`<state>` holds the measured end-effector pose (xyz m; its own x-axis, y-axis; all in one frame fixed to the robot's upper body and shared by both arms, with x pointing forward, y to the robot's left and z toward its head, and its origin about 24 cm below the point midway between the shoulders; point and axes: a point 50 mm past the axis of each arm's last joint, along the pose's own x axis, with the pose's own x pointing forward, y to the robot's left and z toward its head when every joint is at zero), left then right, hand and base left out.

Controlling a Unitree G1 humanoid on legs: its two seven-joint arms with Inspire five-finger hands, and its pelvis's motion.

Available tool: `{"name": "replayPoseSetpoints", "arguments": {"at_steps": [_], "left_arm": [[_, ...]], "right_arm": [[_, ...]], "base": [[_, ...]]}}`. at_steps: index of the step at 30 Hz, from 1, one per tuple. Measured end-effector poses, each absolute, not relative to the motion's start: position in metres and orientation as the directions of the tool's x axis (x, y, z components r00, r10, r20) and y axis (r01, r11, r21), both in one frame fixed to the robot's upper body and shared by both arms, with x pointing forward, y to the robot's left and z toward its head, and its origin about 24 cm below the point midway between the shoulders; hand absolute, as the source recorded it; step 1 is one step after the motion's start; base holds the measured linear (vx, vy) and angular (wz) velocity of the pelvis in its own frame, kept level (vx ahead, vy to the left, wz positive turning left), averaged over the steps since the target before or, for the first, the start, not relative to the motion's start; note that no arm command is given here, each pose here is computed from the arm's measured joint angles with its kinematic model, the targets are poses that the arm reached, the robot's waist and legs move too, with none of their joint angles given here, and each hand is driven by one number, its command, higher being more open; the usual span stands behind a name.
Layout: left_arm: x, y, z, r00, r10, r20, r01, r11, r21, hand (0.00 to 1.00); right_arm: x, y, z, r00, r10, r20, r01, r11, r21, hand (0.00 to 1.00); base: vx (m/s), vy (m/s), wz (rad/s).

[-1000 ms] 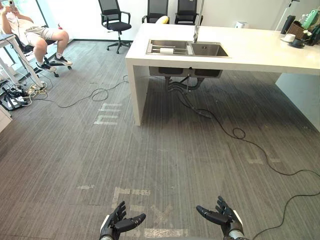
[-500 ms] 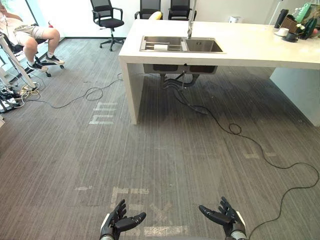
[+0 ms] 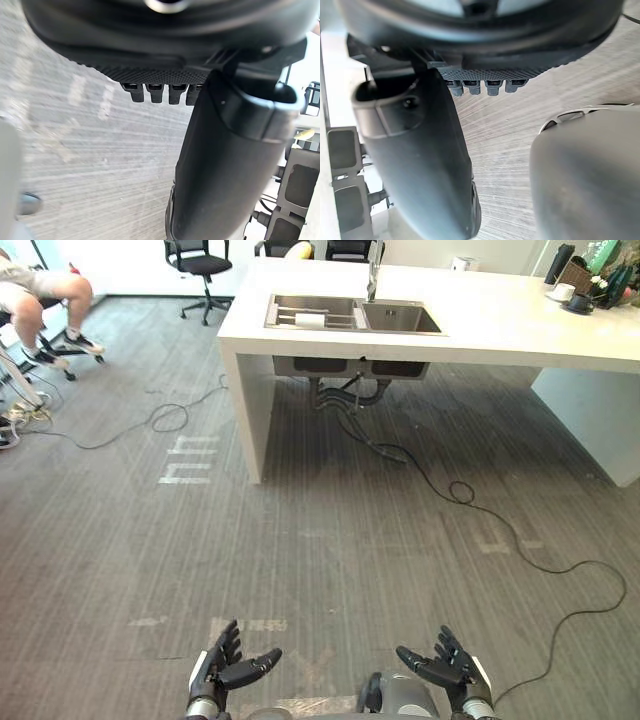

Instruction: Walk over to the sink, pick up the cup, carry it to the dishwasher, place the cup inside the dishwasher, then close the dishwasher door

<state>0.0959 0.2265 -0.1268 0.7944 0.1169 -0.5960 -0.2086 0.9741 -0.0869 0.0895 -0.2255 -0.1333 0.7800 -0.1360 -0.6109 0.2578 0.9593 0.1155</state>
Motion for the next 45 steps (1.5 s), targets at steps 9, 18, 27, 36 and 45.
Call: {"name": "replayPoseSetpoints", "arguments": {"at_steps": [9,18,27,36,45], "left_arm": [[0.083,0.200,-0.135,0.774,0.103,-0.625,-0.262,0.951,-0.167,1.00],[0.090,0.199,-0.127,0.816,0.132,-0.563,-0.279,0.943,-0.182,1.00],[0.095,0.212,-0.122,0.831,0.177,-0.528,-0.306,0.937,-0.167,1.00],[0.116,0.225,-0.113,0.851,0.214,-0.480,-0.312,0.940,-0.135,1.00],[0.125,0.214,-0.081,0.899,0.332,-0.287,-0.402,0.884,-0.237,1.00]], "right_arm": [[0.085,-0.230,-0.132,0.778,-0.146,-0.611,0.265,0.958,0.109,1.00],[0.087,-0.252,-0.125,0.776,-0.260,-0.575,0.368,0.926,0.078,1.00],[0.083,-0.219,-0.138,0.757,-0.144,-0.637,0.293,0.947,0.134,1.00],[0.083,-0.210,-0.140,0.763,-0.096,-0.639,0.238,0.961,0.140,1.00],[0.094,-0.216,-0.133,0.782,-0.063,-0.620,0.188,0.972,0.139,1.00]], "base": [[0.42,-0.299,0.13],[0.42,-0.052,-0.10],[0.50,0.183,-0.23],[0.43,0.017,0.41],[0.41,-0.254,0.27]]}}
